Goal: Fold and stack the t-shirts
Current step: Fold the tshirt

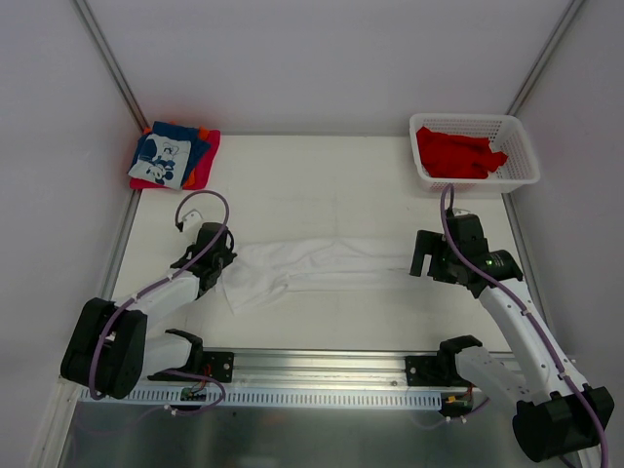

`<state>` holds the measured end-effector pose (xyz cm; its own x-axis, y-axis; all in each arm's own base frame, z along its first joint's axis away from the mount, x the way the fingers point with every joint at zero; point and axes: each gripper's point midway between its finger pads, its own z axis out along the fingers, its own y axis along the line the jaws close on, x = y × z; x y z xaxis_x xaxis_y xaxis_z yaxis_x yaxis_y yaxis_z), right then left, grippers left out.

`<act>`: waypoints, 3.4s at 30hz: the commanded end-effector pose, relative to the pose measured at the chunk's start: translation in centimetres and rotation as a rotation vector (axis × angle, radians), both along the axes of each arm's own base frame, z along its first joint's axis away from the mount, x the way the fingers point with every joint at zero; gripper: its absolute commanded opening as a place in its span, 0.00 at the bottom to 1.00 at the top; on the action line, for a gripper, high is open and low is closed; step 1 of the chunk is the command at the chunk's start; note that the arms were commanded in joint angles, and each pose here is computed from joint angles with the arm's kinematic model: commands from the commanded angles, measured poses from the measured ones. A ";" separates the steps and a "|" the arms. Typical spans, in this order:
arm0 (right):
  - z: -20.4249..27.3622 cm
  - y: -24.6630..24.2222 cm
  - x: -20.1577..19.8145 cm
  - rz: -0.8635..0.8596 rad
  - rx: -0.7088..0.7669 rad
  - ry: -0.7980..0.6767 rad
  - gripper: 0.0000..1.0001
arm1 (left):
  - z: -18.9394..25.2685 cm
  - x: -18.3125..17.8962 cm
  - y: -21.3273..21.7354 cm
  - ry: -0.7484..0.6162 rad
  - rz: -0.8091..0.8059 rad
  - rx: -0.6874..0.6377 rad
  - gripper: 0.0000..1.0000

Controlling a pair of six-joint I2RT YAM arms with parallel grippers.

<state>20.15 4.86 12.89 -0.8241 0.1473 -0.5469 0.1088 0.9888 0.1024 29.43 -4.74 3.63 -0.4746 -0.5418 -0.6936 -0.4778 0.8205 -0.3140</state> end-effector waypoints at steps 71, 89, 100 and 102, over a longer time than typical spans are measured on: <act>-4.4 7.8 11.9 0.082 0.175 0.172 0.34 | 3.2 -1.2 -1.9 -0.014 -0.031 -0.257 0.17; -9.6 3.9 7.5 -0.198 0.086 0.221 0.01 | 1.4 -1.0 -1.9 0.004 -0.028 -0.251 0.11; -12.3 3.9 5.9 -0.227 0.086 0.308 0.01 | 0.9 -1.0 -2.0 0.002 -0.031 -0.256 0.06; -12.0 4.2 5.8 -0.222 0.107 0.290 0.01 | 0.8 -1.2 -2.0 -0.001 -0.023 -0.261 0.00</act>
<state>27.14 8.97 1.78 -0.8846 0.3651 -0.2903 0.3404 0.9308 0.1334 28.19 -6.12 4.02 -0.5004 -0.6818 -0.5336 -0.4811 0.7314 -0.4834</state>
